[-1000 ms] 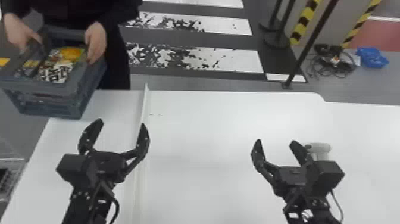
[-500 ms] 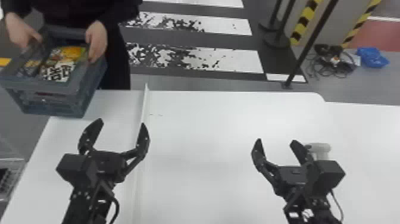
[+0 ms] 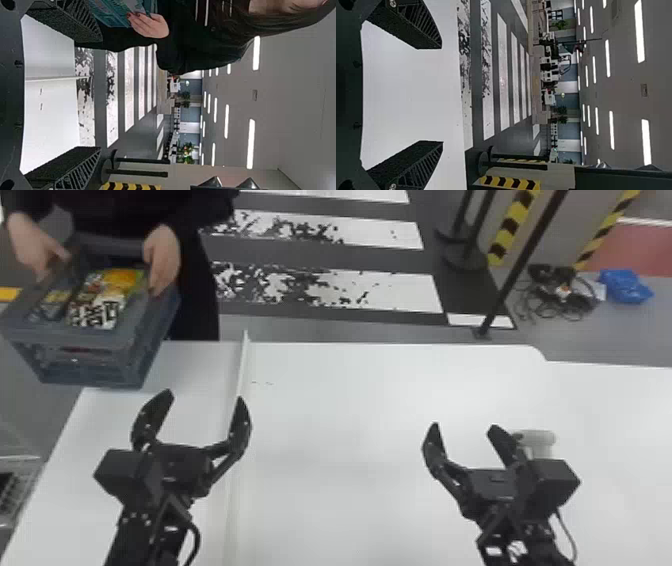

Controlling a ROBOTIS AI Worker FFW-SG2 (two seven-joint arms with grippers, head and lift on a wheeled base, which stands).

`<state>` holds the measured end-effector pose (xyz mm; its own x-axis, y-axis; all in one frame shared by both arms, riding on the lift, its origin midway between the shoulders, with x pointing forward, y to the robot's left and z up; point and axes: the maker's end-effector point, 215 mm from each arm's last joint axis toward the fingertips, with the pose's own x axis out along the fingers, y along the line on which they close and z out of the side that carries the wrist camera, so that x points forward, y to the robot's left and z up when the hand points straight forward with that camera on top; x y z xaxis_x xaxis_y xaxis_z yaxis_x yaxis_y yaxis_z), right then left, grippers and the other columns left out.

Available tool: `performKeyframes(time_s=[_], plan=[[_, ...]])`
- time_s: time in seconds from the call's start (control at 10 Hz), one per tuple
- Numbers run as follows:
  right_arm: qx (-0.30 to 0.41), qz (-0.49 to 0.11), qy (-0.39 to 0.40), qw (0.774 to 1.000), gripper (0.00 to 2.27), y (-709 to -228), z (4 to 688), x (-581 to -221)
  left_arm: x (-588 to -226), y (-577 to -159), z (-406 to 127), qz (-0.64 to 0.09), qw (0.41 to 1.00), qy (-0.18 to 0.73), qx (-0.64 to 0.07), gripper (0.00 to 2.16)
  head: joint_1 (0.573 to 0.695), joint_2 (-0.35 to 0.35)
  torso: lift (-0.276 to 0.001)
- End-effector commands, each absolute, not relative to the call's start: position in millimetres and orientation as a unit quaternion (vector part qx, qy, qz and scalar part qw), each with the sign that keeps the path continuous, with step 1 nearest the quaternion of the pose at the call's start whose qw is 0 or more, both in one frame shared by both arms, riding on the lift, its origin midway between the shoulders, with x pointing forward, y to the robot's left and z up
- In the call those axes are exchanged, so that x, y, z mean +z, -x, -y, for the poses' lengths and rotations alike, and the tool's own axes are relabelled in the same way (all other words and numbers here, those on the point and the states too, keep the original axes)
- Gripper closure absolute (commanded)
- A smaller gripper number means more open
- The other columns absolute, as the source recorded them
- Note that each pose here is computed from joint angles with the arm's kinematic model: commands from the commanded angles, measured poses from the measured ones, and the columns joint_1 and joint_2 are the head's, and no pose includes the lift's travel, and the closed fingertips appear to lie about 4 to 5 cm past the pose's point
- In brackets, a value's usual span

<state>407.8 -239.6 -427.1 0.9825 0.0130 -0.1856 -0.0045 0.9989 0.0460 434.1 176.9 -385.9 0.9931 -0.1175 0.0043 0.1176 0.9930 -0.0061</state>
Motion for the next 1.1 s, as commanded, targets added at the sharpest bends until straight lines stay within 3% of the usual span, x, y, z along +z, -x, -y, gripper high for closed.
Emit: performKeyframes(time_s=[0.0,1.0], plan=[[0.006,-0.095,-0.022,0.995,0.05,-407.5,239.6,-428.1,-385.6,-434.1,-177.7,0.002,0.998,0.003,-0.058,0.0,0.695,-0.084,-0.029],[0.012,-0.095,-0.018,0.995,0.05,-407.2,239.7,-426.5,-387.1,-435.4,-180.2,-0.001,0.999,0.007,-0.05,0.0,0.695,-0.078,-0.029]])
